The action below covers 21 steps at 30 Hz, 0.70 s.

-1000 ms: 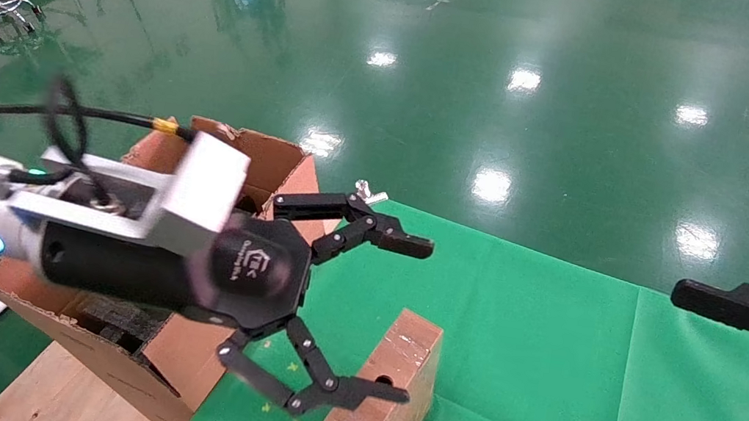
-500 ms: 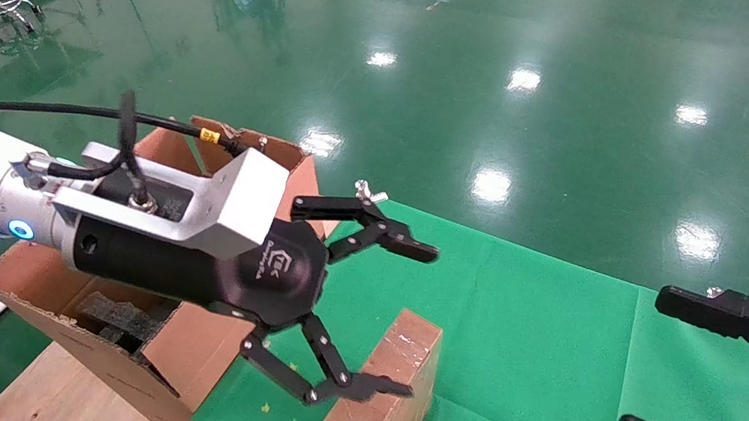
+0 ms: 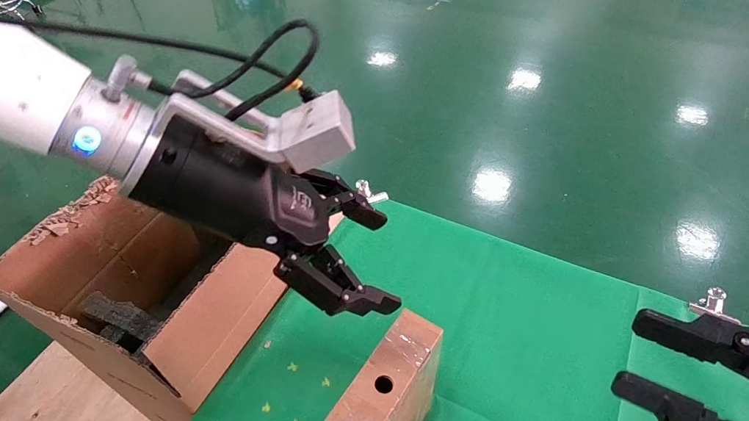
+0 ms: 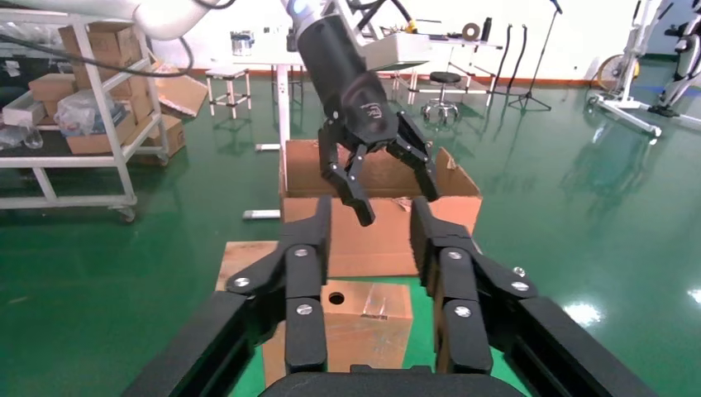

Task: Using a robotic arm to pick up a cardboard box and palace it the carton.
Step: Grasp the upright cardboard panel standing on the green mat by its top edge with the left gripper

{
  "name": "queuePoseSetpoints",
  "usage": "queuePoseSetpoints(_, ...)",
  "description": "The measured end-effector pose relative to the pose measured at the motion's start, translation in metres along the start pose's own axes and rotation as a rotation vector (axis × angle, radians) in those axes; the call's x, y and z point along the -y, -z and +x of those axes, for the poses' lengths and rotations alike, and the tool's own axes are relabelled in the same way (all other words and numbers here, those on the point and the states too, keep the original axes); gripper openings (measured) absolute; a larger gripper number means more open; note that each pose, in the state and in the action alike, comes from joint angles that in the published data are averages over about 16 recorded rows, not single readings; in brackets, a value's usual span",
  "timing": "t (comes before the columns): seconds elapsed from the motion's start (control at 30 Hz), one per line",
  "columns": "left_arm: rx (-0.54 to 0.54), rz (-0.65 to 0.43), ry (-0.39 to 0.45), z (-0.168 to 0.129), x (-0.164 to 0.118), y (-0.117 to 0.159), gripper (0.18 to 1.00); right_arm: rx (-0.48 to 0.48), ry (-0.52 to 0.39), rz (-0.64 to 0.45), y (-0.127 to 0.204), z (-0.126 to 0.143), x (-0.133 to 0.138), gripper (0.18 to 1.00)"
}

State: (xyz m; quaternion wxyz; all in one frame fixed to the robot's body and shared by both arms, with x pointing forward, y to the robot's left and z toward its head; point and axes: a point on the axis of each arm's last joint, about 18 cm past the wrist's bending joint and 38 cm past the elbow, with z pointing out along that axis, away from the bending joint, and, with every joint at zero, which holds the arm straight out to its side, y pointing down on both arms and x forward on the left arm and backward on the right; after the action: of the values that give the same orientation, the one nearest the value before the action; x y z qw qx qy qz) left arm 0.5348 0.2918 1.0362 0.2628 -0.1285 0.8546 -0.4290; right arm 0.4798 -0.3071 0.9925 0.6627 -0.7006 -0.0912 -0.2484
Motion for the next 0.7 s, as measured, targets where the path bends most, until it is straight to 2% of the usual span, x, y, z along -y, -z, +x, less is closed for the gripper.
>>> queuePoseSetpoints(0.27, 0.01, -0.164, 0.096, 0.005, 0.023, -0.009, 1.001, 0.0, 0.0, 0.0, 0.0, 0.0, 0.0, 0.346)
queuePoseSetpoints(0.47, -0.015, -0.273, 0.122, 0.018, 0.033, -0.021, 1.001, 0.0, 0.0, 0.0, 0.0, 0.0, 0.0, 0.26)
queuePoseSetpoints(0.7, -0.066, -0.372, 0.16, 0.035, 0.035, -0.039, 1.001, 0.0, 0.0, 0.0, 0.0, 0.0, 0.0, 0.21)
